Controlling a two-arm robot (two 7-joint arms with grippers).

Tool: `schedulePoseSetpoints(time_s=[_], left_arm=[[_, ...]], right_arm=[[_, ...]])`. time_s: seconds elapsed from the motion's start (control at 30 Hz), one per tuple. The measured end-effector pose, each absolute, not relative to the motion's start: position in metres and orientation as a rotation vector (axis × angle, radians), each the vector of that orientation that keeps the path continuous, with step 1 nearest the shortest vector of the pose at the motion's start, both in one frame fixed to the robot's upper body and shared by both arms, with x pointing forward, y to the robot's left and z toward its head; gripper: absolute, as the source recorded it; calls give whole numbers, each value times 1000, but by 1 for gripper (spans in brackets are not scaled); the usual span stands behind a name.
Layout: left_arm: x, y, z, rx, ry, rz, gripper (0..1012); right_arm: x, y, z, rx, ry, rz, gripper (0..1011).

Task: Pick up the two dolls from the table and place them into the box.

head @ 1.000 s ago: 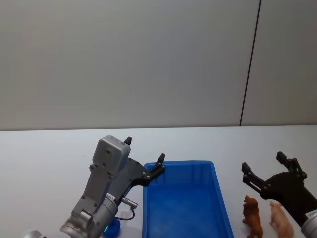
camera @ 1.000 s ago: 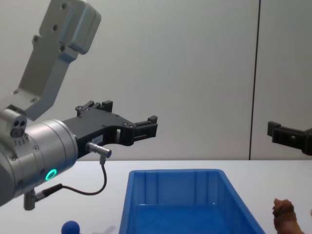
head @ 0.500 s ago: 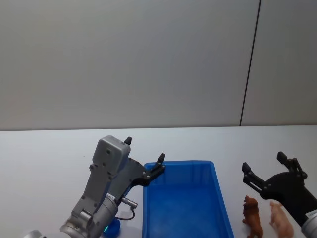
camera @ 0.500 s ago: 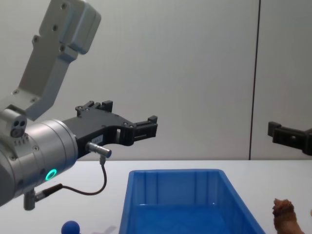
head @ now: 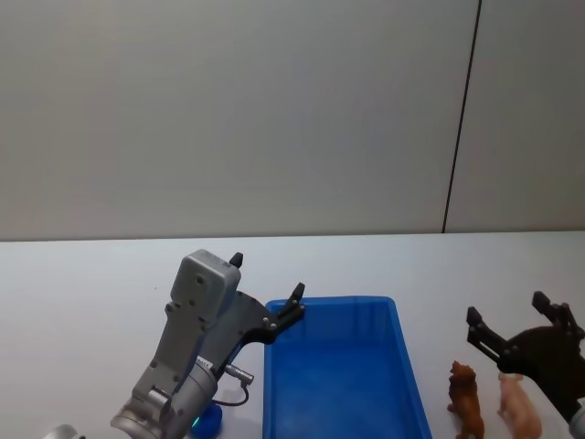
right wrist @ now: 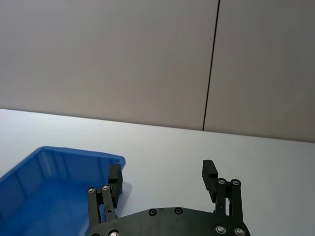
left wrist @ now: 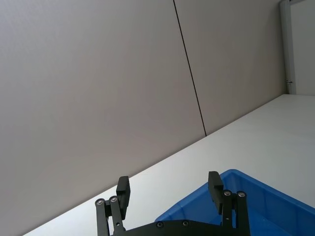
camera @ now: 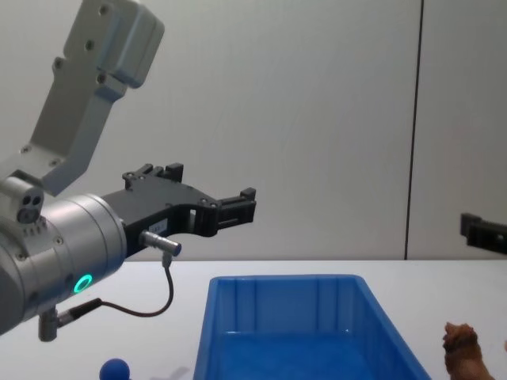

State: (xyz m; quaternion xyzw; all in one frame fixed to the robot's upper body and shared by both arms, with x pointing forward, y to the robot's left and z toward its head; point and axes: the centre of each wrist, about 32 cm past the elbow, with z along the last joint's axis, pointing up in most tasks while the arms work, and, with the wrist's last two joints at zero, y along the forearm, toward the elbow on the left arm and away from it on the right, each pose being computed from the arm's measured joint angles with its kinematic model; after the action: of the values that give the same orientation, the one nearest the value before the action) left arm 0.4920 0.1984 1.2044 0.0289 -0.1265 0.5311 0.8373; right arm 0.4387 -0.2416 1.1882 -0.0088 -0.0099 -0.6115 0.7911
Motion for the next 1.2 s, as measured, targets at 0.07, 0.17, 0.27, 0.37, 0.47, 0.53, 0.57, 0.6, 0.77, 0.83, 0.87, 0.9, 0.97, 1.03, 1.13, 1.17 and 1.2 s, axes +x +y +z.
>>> schedulePoseSetpoints(time_s=[0.07, 0.17, 0.27, 0.37, 0.47, 0.53, 0.57, 0.6, 0.77, 0.83, 0.87, 0.9, 0.97, 1.03, 1.13, 1.17, 1.2], left_arm=[[492, 198, 1204, 61, -268, 1124, 1001], [492, 198, 1204, 61, -268, 1124, 1001], [492, 198, 1204, 61, -268, 1124, 1001], [492, 198, 1204, 61, -268, 1124, 1001], [492, 198, 1204, 61, -268, 1124, 1001], [492, 198, 1204, 61, -268, 1124, 1001], [492, 198, 1204, 61, -268, 1124, 1001], [492, 198, 1204, 61, -268, 1124, 1001], [492, 198, 1204, 61, -268, 1124, 1001], [492, 198, 1204, 61, -268, 1124, 1001], [492, 198, 1204, 61, -268, 1124, 1001], [492, 198, 1204, 61, -268, 1124, 1001], [492, 198, 1204, 61, -268, 1124, 1001], [492, 198, 1204, 61, -268, 1124, 1001], [492, 198, 1204, 61, -268, 1124, 1001], [492, 198, 1204, 61, -268, 1124, 1001], [492, 198, 1204, 61, -268, 1124, 1001]], right_arm=[[438, -243, 1188, -29, -13, -1328, 1001], [436, -244, 1187, -49, 1, -1348, 1001], [433, -246, 1184, -80, 23, -1373, 1001], [430, -248, 1182, -106, 40, -1392, 1001], [428, -249, 1180, -131, 55, -1406, 1001], [427, -250, 1179, -138, 60, -1410, 1001], [425, -251, 1177, -150, 67, -1415, 1001], [424, -252, 1175, -162, 75, -1420, 1001], [420, -254, 1170, -194, 95, -1425, 1001], [418, -254, 1167, -208, 102, -1425, 1001], [417, -255, 1166, -213, 105, -1424, 1001], [417, -255, 1164, -218, 108, -1423, 1001], [415, -255, 1161, -232, 115, -1419, 1001], [415, -256, 1159, -242, 120, -1416, 1001], [413, -256, 1154, -259, 128, -1410, 1001], [412, -256, 1152, -269, 133, -1407, 1001], [412, -256, 1150, -273, 135, -1405, 1001]])
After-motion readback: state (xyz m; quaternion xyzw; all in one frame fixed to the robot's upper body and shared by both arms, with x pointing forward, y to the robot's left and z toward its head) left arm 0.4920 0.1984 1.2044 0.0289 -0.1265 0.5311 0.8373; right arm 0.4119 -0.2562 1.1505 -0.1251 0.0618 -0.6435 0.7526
